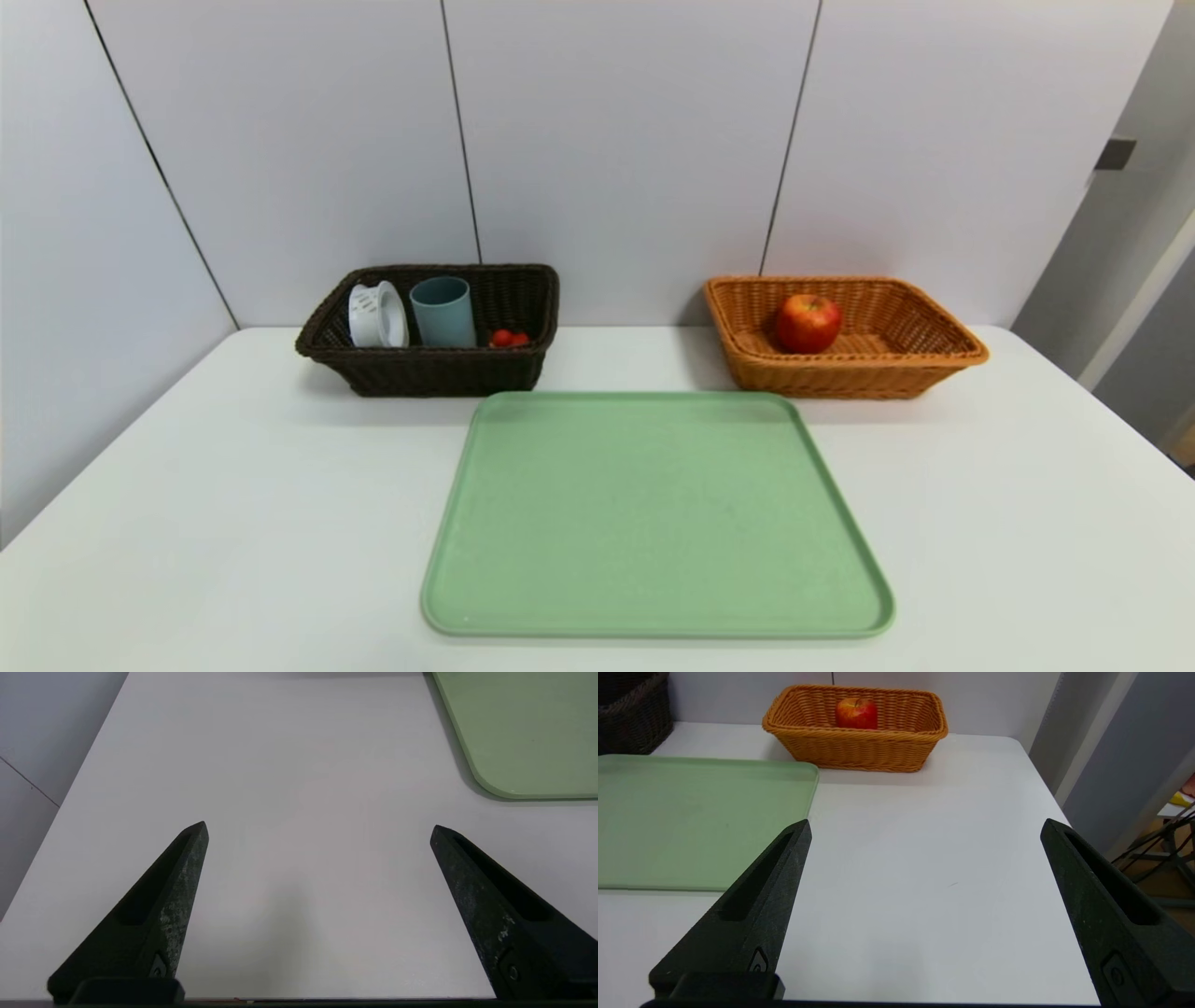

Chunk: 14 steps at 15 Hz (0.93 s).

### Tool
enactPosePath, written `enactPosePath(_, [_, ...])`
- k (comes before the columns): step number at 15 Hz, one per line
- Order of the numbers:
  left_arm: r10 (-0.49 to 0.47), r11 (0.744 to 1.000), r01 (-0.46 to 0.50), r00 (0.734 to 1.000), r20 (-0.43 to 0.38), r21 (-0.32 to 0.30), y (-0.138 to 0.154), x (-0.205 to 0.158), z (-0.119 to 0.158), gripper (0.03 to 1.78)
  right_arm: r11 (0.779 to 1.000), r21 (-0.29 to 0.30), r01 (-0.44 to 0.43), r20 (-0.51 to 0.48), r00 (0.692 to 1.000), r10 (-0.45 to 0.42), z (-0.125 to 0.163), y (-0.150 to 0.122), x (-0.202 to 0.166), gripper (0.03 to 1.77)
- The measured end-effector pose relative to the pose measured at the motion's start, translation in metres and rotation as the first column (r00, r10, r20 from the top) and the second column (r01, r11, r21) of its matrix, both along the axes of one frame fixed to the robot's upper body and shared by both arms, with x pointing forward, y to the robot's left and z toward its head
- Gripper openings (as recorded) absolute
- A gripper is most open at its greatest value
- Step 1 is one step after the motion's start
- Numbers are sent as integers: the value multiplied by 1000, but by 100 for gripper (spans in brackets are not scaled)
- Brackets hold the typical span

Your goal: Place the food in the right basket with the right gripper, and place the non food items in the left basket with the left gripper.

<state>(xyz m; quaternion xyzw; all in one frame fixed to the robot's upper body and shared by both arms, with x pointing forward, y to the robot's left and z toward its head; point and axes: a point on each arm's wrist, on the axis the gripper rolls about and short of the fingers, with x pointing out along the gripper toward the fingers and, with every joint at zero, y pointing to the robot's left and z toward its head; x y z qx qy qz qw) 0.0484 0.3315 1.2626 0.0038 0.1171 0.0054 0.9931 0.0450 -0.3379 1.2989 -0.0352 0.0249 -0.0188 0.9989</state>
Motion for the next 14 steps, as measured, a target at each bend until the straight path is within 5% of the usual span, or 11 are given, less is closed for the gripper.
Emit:
enactPosePath(8, [28, 988, -42, 995, 95, 145, 3, 32, -50, 169, 998, -60, 7, 67, 998, -3, -75, 0, 7, 170])
enactPosePath(14, [-62, 990, 46, 991, 120, 131, 1, 32, -73, 169, 998, -57, -3, 83, 997, 8, -105, 1, 20, 170])
